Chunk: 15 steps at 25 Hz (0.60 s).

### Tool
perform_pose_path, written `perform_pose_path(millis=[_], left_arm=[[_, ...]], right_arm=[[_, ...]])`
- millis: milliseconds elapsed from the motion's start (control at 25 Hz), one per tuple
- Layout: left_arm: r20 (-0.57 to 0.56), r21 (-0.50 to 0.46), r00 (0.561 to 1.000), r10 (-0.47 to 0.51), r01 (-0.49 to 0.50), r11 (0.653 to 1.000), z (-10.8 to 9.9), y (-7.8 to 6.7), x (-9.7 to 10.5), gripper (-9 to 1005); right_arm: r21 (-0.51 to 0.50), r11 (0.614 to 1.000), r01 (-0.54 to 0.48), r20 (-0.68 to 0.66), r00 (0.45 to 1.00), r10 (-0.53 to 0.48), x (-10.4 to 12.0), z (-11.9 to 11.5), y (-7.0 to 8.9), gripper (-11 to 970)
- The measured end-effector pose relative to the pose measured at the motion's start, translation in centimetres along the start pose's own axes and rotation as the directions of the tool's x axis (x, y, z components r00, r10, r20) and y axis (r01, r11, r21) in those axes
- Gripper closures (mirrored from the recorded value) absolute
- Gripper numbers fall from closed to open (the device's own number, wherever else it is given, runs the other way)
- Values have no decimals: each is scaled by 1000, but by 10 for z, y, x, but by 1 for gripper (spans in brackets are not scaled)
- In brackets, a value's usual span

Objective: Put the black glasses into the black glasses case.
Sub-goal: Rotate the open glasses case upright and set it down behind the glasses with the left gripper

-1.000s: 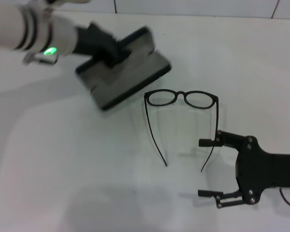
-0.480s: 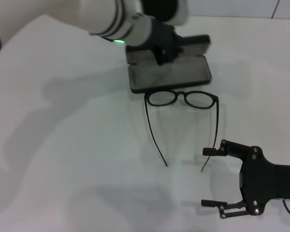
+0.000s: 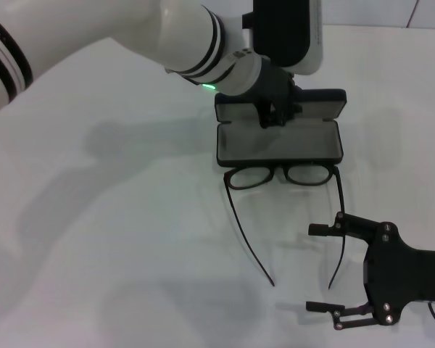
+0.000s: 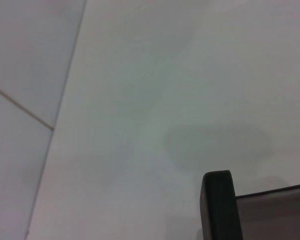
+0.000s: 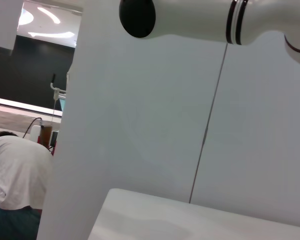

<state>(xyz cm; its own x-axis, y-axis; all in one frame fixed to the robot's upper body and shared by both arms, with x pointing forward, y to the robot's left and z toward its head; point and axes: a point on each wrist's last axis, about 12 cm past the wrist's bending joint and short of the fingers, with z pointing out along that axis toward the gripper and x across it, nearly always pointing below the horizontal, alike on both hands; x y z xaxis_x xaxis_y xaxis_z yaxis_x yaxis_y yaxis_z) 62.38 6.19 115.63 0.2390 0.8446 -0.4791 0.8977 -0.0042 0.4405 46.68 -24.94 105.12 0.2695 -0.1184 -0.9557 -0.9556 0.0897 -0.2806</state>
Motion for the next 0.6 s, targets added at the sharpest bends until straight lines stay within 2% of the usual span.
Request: perform_pose_path(millis=[480, 600], left_arm=[[1, 6, 1000, 6, -6, 1000, 0, -7, -1, 749], [3, 10, 1000, 30, -30, 1000, 0, -13, -5, 741]], right_arm=[[11, 1000, -1, -2, 1000, 1, 0, -2, 0, 90], [12, 1000, -2, -2, 1000, 2, 0, -2, 0, 90]])
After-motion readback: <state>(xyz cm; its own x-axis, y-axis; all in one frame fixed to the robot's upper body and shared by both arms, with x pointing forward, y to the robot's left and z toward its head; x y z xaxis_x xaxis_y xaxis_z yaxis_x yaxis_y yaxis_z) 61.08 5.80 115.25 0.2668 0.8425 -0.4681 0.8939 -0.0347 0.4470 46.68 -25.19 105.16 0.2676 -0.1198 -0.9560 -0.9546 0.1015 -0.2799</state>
